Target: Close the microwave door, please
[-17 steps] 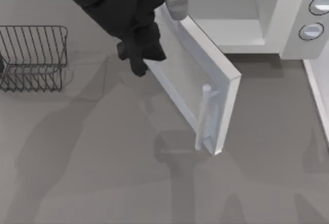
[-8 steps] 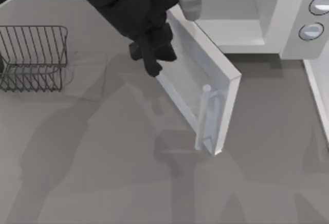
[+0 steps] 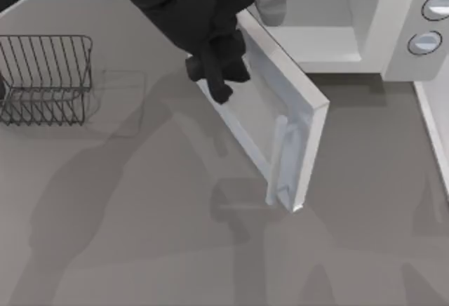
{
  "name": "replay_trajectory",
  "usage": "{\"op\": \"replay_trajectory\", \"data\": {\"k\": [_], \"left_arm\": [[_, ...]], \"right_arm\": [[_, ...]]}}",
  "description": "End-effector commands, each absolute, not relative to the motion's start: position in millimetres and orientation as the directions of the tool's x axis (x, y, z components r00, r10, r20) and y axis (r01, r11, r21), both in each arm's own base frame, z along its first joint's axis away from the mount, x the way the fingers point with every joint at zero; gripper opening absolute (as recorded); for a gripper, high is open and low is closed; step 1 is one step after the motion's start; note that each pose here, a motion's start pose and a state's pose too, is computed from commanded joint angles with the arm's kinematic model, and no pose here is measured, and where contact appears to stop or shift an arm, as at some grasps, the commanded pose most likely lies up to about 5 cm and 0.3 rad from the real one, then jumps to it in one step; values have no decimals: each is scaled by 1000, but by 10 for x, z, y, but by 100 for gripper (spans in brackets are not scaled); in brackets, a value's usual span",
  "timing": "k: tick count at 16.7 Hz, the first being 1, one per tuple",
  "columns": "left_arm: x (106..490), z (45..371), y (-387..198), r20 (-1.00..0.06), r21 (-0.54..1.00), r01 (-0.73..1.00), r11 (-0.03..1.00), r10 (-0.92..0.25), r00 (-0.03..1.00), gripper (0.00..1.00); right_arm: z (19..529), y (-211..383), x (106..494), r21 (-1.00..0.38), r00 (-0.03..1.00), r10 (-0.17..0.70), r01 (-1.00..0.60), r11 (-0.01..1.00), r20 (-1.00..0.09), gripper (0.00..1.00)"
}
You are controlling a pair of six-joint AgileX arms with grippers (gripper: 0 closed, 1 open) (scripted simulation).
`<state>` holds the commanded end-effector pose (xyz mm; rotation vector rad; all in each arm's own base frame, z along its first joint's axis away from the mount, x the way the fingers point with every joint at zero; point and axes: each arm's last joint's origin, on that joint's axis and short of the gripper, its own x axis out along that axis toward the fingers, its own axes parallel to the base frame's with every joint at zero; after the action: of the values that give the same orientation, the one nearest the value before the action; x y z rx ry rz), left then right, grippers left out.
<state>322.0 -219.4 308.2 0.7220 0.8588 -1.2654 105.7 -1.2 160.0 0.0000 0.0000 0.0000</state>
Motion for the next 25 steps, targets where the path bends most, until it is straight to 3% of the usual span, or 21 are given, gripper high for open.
{"op": "replay_trajectory", "data": {"k": [21,25], "left_arm": [[3217,3094,-2489,-861,-2,984,178,-501,89,0],[3130,3098,-2661,-861,27,990,135,-501,92,0]], "right_arm": [[1600,-12,1057,0,1000,0,0,1000,0,100],[1600,-12,1057,0,1000,0,0,1000,0,100]]}}
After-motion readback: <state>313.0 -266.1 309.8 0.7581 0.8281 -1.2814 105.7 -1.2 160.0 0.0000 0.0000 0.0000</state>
